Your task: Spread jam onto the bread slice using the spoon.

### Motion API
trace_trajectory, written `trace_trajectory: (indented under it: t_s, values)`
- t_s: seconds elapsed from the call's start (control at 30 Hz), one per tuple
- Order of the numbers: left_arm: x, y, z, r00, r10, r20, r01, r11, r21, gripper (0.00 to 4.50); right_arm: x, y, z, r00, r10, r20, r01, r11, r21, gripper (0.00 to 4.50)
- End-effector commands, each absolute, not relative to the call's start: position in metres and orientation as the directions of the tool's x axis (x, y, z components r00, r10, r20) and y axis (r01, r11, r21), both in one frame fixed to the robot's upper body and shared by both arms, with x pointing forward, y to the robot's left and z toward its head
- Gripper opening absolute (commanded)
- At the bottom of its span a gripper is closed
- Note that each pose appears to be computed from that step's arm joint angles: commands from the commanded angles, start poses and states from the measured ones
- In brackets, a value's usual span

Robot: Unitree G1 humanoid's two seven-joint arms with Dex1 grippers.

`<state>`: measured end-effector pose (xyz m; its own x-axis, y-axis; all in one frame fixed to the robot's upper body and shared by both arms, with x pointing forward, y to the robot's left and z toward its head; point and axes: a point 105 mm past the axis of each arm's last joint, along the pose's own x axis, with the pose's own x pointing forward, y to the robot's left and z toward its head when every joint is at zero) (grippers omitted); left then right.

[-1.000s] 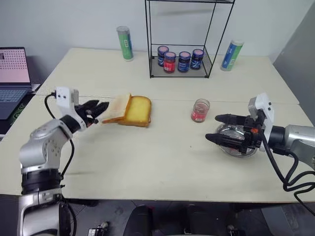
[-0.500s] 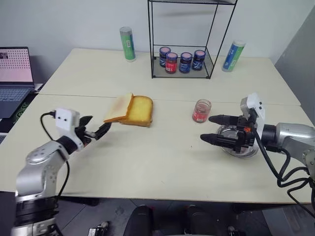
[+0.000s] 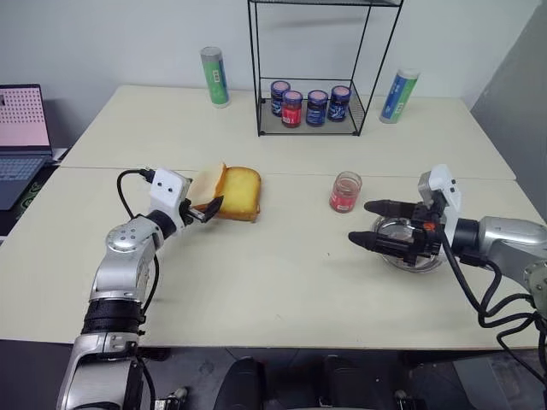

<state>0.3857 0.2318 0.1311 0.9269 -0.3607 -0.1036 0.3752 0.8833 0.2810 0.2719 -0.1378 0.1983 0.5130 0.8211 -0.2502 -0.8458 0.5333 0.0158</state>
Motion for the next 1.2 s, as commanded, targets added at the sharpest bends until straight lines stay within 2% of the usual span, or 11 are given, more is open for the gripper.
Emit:
trace_trajectory:
  t_s: [0.03, 0.07, 0.2, 0.47, 0.77, 0.97, 1.03, 1.2]
  values:
    - [0.388, 0.235, 0.134, 0.920, -0.374, -0.116, 0.392, 0.868, 0.305, 4.47, 0.268, -0.141, 0.211, 0.533, 0.818, -0.217, -0.841, 0.540, -0.033, 4.50]
    - [0.388, 0.236, 0.133, 0.921, -0.370, -0.121, 0.389, 0.870, 0.304, 4.47, 0.268, -0.141, 0.211, 0.537, 0.816, -0.216, -0.839, 0.543, -0.035, 4.50]
    - [0.388, 0.246, 0.131, 0.938, -0.326, -0.118, 0.347, 0.889, 0.298, 3.73, 0.269, -0.142, 0.210, 0.540, 0.814, -0.214, -0.837, 0.546, -0.035, 4.50]
    - [0.388, 0.253, 0.132, 0.949, -0.299, -0.102, 0.316, 0.905, 0.284, 1.89, 0.273, -0.143, 0.212, 0.540, 0.815, -0.211, -0.838, 0.544, -0.043, 4.50]
    - [0.390, 0.268, 0.142, 0.968, -0.242, -0.062, 0.250, 0.936, 0.246, 0.11, 0.275, -0.144, 0.212, 0.542, 0.813, -0.212, -0.837, 0.546, -0.046, 4.50]
    - [0.396, 0.274, 0.158, 0.974, -0.225, -0.035, 0.226, 0.941, 0.252, 0.02, 0.274, -0.144, 0.214, 0.544, 0.813, -0.210, -0.836, 0.546, -0.052, 4.50]
    - [0.399, 0.268, 0.184, 0.966, -0.256, 0.035, 0.239, 0.937, 0.254, 0.02, 0.273, -0.144, 0.216, 0.544, 0.814, -0.207, -0.837, 0.545, -0.056, 4.50]
    - [0.398, 0.223, 0.250, 0.886, -0.436, 0.160, 0.383, 0.881, 0.279, 0.02, 0.268, -0.145, 0.224, 0.535, 0.821, -0.200, -0.843, 0.534, -0.064, 4.50]
